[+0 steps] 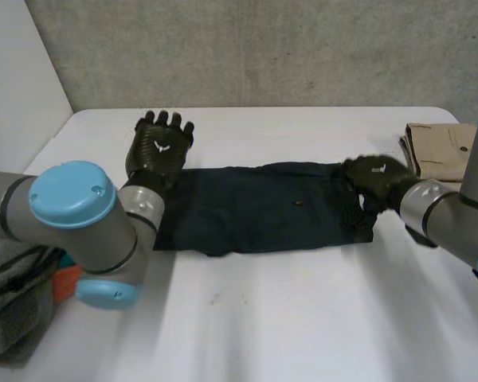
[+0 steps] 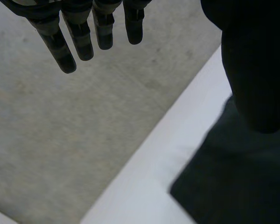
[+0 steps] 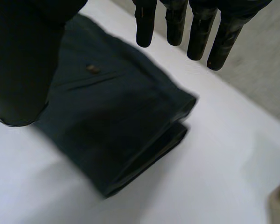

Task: Fold the laundry.

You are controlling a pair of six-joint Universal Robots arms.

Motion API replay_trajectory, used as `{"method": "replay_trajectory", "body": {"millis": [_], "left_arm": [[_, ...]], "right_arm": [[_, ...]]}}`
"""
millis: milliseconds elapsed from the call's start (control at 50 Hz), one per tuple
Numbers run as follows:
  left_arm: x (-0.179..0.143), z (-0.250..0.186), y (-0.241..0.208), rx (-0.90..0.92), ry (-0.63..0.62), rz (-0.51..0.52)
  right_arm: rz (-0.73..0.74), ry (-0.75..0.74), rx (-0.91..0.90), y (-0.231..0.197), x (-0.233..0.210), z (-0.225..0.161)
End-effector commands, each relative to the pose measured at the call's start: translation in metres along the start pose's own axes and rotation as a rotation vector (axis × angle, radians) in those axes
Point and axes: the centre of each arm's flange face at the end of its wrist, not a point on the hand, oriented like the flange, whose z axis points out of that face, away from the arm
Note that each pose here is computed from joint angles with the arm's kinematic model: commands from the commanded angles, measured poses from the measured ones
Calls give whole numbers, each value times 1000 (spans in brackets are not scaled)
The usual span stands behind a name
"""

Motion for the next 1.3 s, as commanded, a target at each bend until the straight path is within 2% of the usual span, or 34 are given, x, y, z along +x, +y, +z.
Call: {"method": "replay_trajectory", "body": {"millis": [20,180,300,400,540,560,640,680,700,760,800,880,980,1020,1120,1200,1300], "left_arm": [[3,-16,-2,-46,79,-116],[2,-17,-2,-49,77,-118],[-3,-21,-9,-42,71,-117],[-10,-24,-19,-20,57,-121],[-19,-34,-26,-9,46,-124],[-20,-36,-27,-8,43,-124],[-22,-41,-27,-12,42,-125],[-24,-43,-27,-16,39,-125],[-24,-43,-26,-16,37,-126],[-28,-44,-25,-21,29,-126],[-30,-43,-25,-21,21,-126],[-35,-40,-23,-24,3,-126],[-42,-38,-23,-23,-18,-128],[-46,-38,-24,-19,-29,-134],[-53,-33,-26,-8,-51,-139],[-59,-27,-34,24,-71,-143],[-66,-11,-56,97,-95,-147]], "right_arm": [[2,-13,-35,41,-8,29],[-61,25,18,54,-4,56],[-75,88,27,42,8,44],[-78,148,-19,39,32,19],[-288,204,-114,44,54,-3],[-375,236,-130,41,61,-5],[-545,276,-129,27,62,-8],[-602,279,-88,13,54,-9],[-650,265,-11,-6,37,-9],[-717,219,123,-29,5,-7],[-770,142,270,-46,-31,-4],[-859,-10,486,-51,-87,5],[-931,-224,618,-29,-153,12],[-927,-289,610,-16,-170,16],[-893,-301,596,-18,-176,17],[-684,-302,573,-34,-162,14],[-176,-225,584,-91,-116,-14]]}}
